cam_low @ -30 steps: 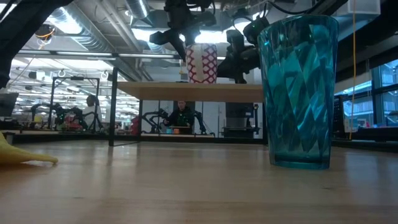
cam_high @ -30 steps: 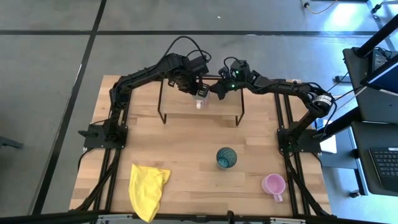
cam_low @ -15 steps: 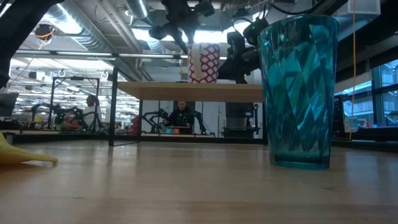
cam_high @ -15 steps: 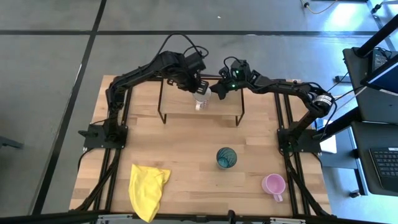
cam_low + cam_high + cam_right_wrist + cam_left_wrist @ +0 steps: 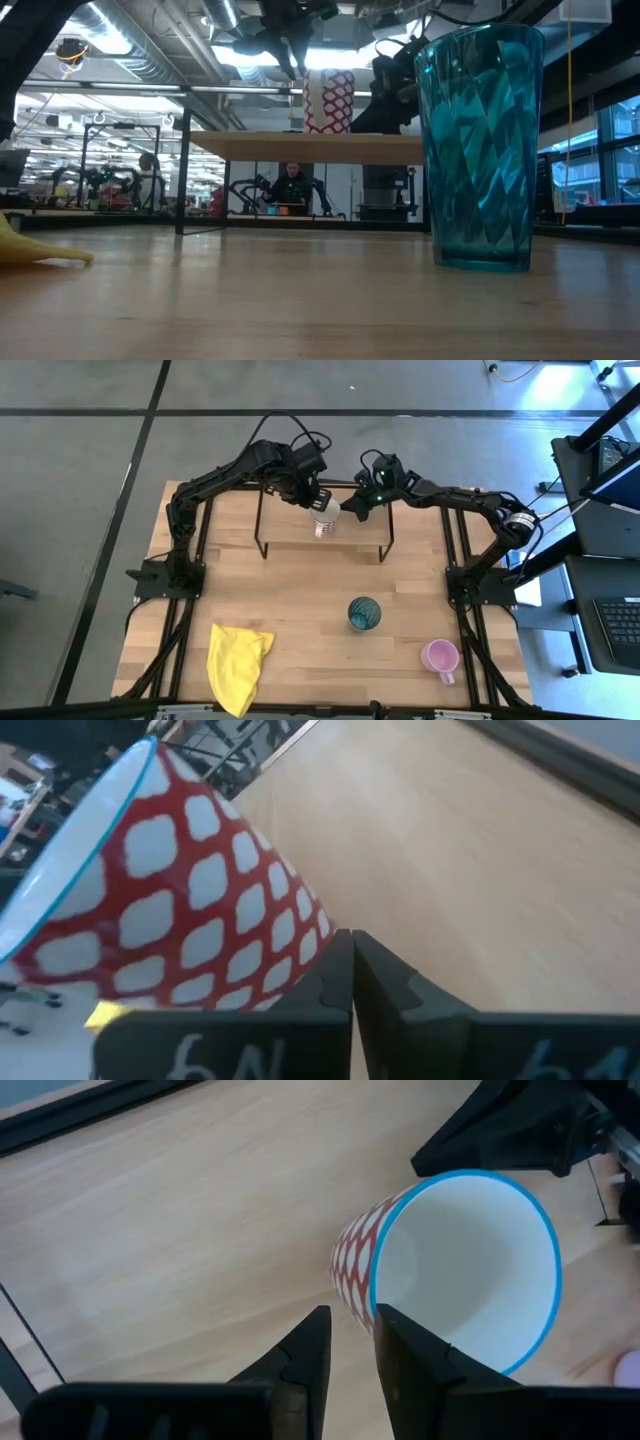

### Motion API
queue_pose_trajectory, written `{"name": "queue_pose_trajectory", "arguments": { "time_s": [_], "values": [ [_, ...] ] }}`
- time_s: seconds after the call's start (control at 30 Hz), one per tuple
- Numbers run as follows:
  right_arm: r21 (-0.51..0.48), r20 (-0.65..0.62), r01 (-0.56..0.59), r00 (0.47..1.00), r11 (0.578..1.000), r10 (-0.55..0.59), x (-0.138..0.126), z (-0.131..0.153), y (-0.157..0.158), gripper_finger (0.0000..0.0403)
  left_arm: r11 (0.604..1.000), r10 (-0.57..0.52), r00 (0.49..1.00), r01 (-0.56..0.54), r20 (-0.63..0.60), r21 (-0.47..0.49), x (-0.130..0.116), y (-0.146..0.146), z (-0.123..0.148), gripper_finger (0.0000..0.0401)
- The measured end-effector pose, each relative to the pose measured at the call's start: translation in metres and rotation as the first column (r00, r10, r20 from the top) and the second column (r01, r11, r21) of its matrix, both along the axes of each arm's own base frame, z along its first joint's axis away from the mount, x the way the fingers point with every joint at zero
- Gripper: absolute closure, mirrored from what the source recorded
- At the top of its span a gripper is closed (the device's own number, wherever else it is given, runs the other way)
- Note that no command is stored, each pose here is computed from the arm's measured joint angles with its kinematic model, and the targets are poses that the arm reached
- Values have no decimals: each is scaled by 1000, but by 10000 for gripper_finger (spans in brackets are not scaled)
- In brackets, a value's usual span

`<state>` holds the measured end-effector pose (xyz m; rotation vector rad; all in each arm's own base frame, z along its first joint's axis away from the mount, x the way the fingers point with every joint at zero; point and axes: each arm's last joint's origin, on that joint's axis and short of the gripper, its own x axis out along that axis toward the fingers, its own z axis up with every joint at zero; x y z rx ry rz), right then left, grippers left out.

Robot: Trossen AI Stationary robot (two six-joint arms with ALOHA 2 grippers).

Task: Stack small to large cups/mugs on shelf
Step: Put the white/red mug on the shelf

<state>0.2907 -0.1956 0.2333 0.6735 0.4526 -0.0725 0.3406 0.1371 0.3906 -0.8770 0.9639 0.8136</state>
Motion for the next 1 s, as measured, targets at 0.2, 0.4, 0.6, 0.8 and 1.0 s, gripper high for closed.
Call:
{"name": "queue_pose_trajectory", "arguments": {
  "time_s": [0.2, 0.4, 0.6, 0.8, 1.0],
  "values": [
    [5, -23, -45, 999, 999, 45, -6, 3, 6, 399, 1000, -16, 1000, 16, -7, 6, 0, 0, 0, 326],
    [-40, -30, -86, 996, 996, 85, -12, 11, 12, 398, 1000, -23, 1000, 23, -10, 12, -1, 2, 0, 326],
    [-29, 1, -157, 988, 987, 157, -8, 15, 22, 398, 999, -31, 999, 31, -12, 15, -1, 2, 0, 326],
    [-25, 11, -213, 977, 977, 213, 0, 15, 35, 398, 999, -29, 999, 30, -17, 25, -1, 3, 0, 326],
    [-29, 17, -231, 973, 973, 231, 3, 16, 41, 398, 999, -35, 999, 35, -20, 30, -1, 3, 0, 326]
  ]
}}
